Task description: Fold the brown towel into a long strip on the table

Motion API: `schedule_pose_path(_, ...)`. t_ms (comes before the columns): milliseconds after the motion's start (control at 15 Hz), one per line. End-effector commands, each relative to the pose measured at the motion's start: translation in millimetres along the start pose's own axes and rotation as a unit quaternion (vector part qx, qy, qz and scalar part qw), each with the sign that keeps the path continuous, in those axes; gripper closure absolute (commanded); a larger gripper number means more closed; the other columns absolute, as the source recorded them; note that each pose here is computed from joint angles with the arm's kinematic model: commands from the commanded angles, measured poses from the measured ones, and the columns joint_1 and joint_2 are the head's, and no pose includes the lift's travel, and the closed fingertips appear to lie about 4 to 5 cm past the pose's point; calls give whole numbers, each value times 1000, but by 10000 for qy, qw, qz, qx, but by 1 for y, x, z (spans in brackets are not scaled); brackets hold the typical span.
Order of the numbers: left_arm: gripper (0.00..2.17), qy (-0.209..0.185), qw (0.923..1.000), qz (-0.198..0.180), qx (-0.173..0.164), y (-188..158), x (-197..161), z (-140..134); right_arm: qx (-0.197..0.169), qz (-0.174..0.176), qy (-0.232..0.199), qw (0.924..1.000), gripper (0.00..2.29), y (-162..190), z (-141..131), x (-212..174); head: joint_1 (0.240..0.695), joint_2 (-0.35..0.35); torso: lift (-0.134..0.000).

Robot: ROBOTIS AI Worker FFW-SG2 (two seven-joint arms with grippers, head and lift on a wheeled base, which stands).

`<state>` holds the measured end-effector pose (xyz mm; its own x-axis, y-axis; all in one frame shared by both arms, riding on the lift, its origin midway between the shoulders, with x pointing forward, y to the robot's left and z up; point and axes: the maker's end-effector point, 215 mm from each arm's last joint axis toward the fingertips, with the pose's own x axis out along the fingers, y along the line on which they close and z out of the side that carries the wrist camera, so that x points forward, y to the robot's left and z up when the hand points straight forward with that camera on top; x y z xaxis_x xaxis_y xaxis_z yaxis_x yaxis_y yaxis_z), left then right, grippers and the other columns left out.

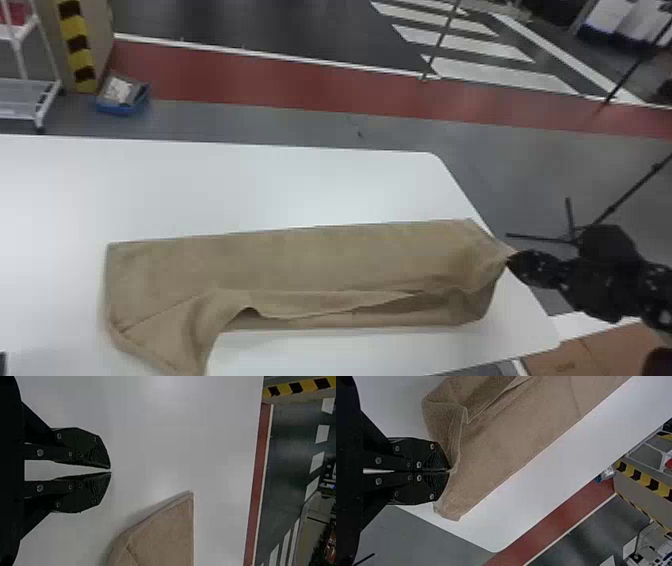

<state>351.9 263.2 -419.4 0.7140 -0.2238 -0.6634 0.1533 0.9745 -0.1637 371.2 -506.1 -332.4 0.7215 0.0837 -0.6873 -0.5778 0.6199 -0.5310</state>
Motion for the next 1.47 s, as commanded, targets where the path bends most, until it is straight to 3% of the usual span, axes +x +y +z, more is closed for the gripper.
schedule_pose_path(0, 245, -322, 9987, -334, 212, -19, 5, 18, 35, 103, 62, 9999, 1477, 10, -7, 2, 695, -350, -123)
schedule_pose_path(200, 245, -722, 9960, -312, 416, -25, 25, 59, 102, 148, 154, 9997, 1477, 17, -19, 1, 695, -350, -123)
schedule_pose_path(333, 245, -563, 9971, -237, 445, -19, 55, 68, 145, 128, 186, 9996, 1477, 19, -24, -3, 695, -350, -123)
schedule_pose_path(733, 248, 173, 9992, -206, 291, -12, 84, 32, 211, 64, 290, 9993, 1477, 20, -36, -12, 695, -350, -123)
schedule_pose_path(1400, 313, 469, 9960, -646, 405, -61, 99, 19, 242, 63, 326, 9992, 1477, 21, -39, -12, 695, -350, -123)
